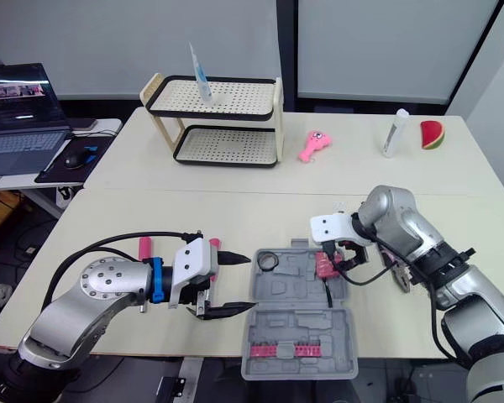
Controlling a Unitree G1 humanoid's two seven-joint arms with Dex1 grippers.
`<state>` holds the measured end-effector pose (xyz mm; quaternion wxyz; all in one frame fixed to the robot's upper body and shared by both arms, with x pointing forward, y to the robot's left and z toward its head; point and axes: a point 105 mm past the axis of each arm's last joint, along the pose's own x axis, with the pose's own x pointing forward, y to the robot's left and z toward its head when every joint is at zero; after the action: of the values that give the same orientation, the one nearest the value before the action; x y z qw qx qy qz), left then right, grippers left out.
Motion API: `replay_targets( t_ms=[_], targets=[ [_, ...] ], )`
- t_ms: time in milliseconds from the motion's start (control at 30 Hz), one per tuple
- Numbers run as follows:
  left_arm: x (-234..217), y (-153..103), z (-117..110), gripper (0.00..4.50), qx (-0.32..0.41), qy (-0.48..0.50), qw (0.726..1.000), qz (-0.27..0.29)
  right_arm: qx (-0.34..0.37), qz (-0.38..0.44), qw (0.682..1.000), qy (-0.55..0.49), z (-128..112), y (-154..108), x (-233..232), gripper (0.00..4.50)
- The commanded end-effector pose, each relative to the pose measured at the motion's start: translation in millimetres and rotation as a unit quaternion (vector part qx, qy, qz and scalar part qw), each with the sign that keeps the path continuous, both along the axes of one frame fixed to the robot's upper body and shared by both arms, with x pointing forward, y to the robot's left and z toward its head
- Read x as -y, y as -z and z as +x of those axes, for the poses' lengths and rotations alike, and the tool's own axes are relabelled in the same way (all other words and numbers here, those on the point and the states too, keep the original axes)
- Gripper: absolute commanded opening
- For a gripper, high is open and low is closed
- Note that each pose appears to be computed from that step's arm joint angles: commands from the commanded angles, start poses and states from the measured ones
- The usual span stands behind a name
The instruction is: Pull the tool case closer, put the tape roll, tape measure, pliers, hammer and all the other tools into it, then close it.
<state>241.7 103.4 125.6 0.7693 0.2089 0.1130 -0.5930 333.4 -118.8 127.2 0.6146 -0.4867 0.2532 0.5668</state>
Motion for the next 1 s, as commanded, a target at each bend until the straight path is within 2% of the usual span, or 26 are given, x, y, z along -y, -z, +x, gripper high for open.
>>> replay_targets(
  t_ms=[33,133,167,367,533,800,1000],
  targets=[
    [4,-11,-4,4.50,0.011,0.010,1.000,-0.019,0.029,0.077,0.996,-0.017,-9,-21,-7,4.49],
    [4,-14,-5,4.50,0.006,0.010,1.000,-0.029,0.025,0.130,0.991,-0.006,-19,-23,-5,4.49],
    [4,-15,-5,4.50,0.004,0.011,0.999,-0.032,0.022,0.141,0.990,0.000,-22,-21,-3,4.31],
    [4,-17,-6,4.50,-0.004,0.015,0.999,-0.040,0.018,0.180,0.983,0.023,-32,-9,2,2.56],
    [3,-17,-6,4.50,-0.005,0.018,0.999,-0.038,0.022,0.191,0.981,0.035,-33,0,6,1.76],
    [2,-18,-6,4.50,-0.004,0.019,0.999,-0.036,0.023,0.194,0.979,0.056,-28,11,11,0.81],
    [4,-19,-4,4.50,-0.002,0.020,0.999,-0.036,0.033,0.231,0.968,0.088,-19,24,19,0.81]
  ],
)
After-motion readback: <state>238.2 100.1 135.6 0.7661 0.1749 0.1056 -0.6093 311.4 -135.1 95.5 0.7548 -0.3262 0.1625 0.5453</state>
